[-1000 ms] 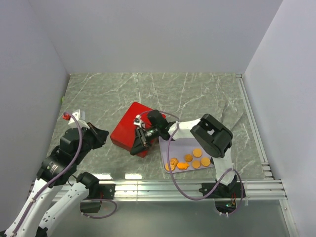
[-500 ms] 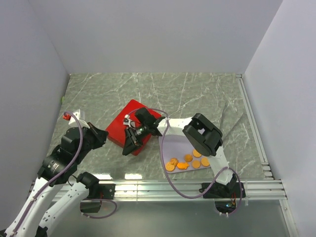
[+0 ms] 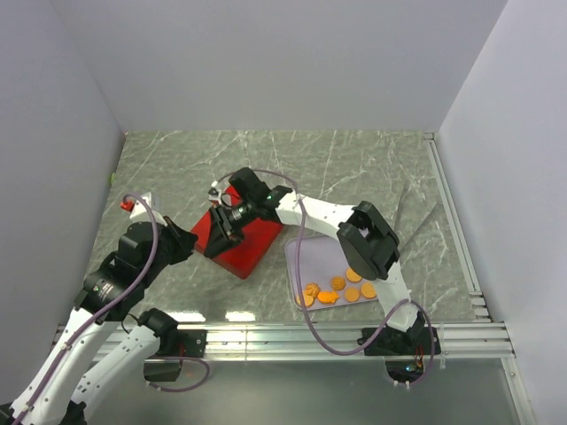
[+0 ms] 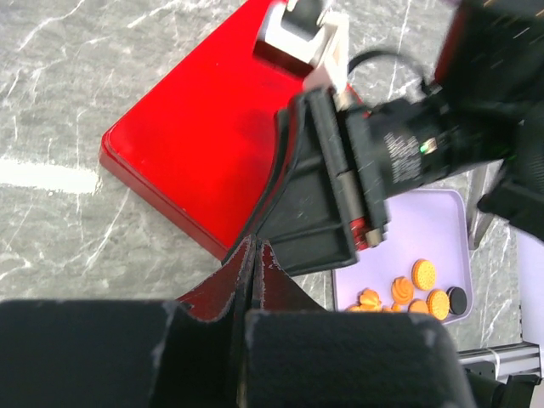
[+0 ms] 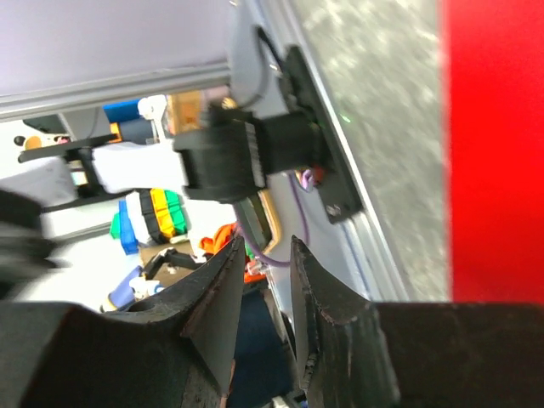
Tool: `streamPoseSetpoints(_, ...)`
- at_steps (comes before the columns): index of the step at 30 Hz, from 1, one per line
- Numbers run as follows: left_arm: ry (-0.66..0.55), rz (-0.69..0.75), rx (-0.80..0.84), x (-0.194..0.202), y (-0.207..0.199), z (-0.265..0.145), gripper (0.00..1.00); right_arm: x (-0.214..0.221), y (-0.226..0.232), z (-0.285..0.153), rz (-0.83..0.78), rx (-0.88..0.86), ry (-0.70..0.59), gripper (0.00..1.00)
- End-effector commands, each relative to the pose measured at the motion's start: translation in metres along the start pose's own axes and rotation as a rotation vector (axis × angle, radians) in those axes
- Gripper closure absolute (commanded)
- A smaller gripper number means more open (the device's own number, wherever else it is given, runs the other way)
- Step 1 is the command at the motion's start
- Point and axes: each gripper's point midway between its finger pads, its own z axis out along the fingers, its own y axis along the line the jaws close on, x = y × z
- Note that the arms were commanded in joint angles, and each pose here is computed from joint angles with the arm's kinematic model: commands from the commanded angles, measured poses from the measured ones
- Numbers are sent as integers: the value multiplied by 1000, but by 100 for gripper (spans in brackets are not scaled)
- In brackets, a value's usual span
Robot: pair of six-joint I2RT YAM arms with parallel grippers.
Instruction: Pack the cookies
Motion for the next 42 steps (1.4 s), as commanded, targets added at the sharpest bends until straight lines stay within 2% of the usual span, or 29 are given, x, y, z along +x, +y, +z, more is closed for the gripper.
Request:
streamPoseSetpoints(1,-35,15,42,-8,-10,3,96,-21,40,-27,-67,-20,-66,64)
streamPoseSetpoints(5,-19,29,67,-5,-14,4,94,-48,36,-69,-28,-35,-189,64)
streamPoseSetpoints(6,-17,30,72,-4,-14,4,92,-48,21,-75,20,-30,-203,64)
streamPoseSetpoints(7,-22,30,78,-4,-15,4,86,-54,25,-88,2,-53,-243,64)
streamPoseSetpoints(9,-24,34,80,-4,-14,6,78,-63,1,-119,80,-40,-318,64)
streamPoseSetpoints(10,-22,37,80,-3,-14,7,70,-63,6,-136,73,-32,-358,64)
streamPoseSetpoints(11,-12,42,87,-1,-16,8,66,-69,-5,-155,61,11,-416,64)
streamPoseSetpoints(15,17,59,101,4,-19,12,51,-47,-4,-197,13,123,-498,57)
streamPoseSetpoints(16,21,61,101,5,-19,13,45,-38,-5,-201,29,153,-500,56)
streamPoseSetpoints(18,25,68,115,5,-22,13,41,-26,1,-214,-28,214,-542,52)
streamPoseSetpoints(24,47,79,124,10,-24,16,26,34,-5,-238,-63,354,-645,46)
streamPoseSetpoints(25,50,80,118,10,-23,18,14,41,-12,-244,-59,403,-676,45)
streamPoseSetpoints(27,48,79,104,9,-22,19,7,61,-16,-252,-76,440,-714,42)
streamPoseSetpoints(30,7,84,58,1,-15,23,4,80,-26,-265,-92,519,-777,39)
streamPoseSetpoints(35,-171,91,-24,-34,-5,32,2,99,-35,-282,-107,587,-881,36)
streamPoseSetpoints(38,-262,75,-27,-51,-8,37,1,105,-25,-294,-141,564,-986,34)
streamPoseSetpoints(42,-304,75,-43,-60,-11,50,0,112,-15,-313,-201,529,-1158,29)
